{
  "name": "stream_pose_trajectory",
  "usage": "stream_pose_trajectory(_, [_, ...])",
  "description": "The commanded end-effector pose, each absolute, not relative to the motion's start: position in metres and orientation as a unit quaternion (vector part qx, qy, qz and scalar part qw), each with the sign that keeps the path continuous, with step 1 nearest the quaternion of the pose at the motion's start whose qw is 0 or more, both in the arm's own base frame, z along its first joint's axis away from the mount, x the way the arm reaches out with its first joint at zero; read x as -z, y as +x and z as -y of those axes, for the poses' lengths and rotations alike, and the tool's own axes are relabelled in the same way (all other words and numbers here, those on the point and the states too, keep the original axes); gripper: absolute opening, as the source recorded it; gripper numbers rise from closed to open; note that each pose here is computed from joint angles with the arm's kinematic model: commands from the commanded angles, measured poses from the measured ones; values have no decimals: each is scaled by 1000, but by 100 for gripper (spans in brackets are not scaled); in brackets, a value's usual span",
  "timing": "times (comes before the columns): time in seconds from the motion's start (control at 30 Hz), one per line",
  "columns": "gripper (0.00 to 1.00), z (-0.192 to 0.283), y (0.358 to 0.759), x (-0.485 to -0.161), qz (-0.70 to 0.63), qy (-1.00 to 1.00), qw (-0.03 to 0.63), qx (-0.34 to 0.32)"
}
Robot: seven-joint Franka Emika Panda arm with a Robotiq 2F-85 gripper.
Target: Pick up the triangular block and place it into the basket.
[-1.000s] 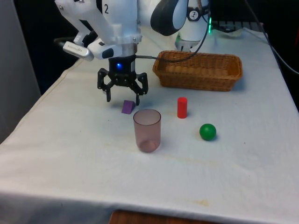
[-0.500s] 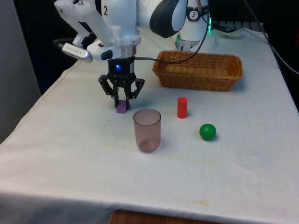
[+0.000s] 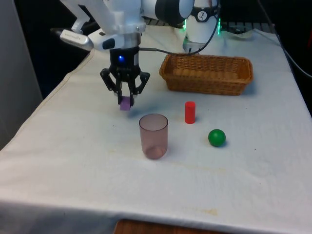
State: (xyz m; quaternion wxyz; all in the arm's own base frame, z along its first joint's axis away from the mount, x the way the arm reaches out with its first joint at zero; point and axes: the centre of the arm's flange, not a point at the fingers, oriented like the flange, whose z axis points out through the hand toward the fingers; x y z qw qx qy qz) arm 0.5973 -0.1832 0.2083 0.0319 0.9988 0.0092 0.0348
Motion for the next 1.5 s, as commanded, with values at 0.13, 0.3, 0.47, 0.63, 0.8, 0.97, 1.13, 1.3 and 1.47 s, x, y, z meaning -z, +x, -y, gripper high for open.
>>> stream_pose_trajectory(0.13, [33, 182, 598, -225, -10, 999, 36, -35])
stream_pose_trajectory(0.3, [33, 181, 597, -244, -11, 999, 34, -39])
stream_pose_trajectory(0.47, [33, 181, 593, -255, -10, 999, 34, -41])
stream_pose_trajectory(0.63, [33, 178, 587, -271, -11, 999, 33, -42])
stream_pose_trajectory(0.8, [33, 174, 581, -283, -12, 999, 31, -42])
stream_pose_trajectory(0.97, [33, 171, 576, -291, -14, 999, 23, -44])
stream_pose_trajectory(1.13, [33, 168, 558, -307, -14, 999, 23, -46])
stream_pose_trajectory(1.3, [33, 165, 545, -318, -16, 999, 18, -49])
stream_pose_trajectory(1.47, [33, 161, 533, -327, -18, 998, 14, -50])
